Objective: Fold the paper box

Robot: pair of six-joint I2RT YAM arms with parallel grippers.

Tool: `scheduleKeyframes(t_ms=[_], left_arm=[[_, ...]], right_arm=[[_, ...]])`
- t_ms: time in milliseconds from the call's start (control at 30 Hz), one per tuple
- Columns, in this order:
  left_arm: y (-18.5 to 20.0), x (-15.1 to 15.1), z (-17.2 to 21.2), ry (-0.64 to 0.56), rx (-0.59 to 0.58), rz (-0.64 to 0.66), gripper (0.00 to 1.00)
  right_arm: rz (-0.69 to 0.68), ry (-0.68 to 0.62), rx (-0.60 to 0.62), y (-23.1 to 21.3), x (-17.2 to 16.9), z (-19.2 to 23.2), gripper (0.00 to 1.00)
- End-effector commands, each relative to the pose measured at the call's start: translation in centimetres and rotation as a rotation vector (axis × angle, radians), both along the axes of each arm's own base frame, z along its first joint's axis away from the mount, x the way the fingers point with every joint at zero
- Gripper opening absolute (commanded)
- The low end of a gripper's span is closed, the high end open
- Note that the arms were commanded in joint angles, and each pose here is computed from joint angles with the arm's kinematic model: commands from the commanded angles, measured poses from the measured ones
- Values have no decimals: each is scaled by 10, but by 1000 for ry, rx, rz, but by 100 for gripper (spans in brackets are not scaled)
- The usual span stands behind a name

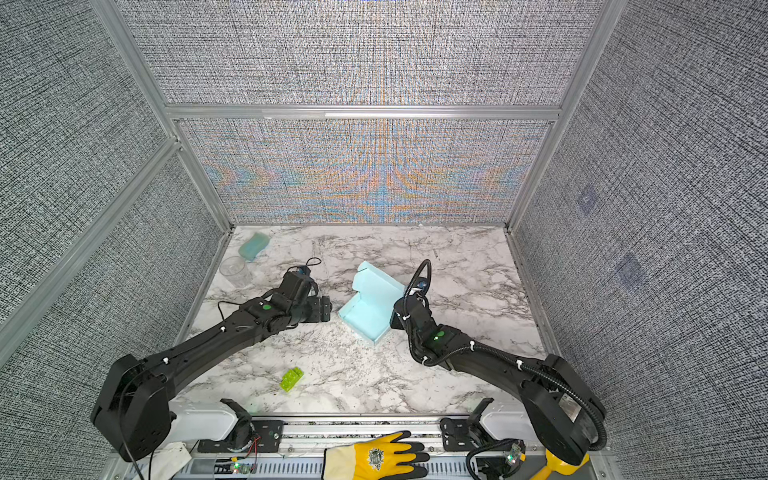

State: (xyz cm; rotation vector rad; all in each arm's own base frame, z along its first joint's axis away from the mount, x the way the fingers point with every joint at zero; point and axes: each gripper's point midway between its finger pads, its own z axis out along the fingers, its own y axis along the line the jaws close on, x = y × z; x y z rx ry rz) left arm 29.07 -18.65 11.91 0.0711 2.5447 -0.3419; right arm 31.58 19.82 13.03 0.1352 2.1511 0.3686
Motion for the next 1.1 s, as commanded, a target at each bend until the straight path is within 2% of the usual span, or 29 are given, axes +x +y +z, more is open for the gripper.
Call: scheduleKeyframes(t_ms=[0, 333, 567, 767, 933, 1067], left_arm=[[6, -21, -10, 100, -1, 8, 89], [29, -44, -13, 172, 62, 60, 90], [49, -63, -25, 231, 129, 88, 90], [55, -79, -34, 275, 105, 130, 90], [60, -95, -42, 335, 55, 224, 90], [75, -114, -52, 400, 79, 309, 89]], right_arm=[[64, -85, -12, 11, 11, 17, 0], [149, -165, -27, 8, 39, 35, 0], [342, -193, -53, 27, 68, 43, 0], [469, -165, -52, 42, 86, 41, 0], [493, -141, -61, 46, 88, 31, 0], [491, -145, -59, 45, 90, 31, 0]])
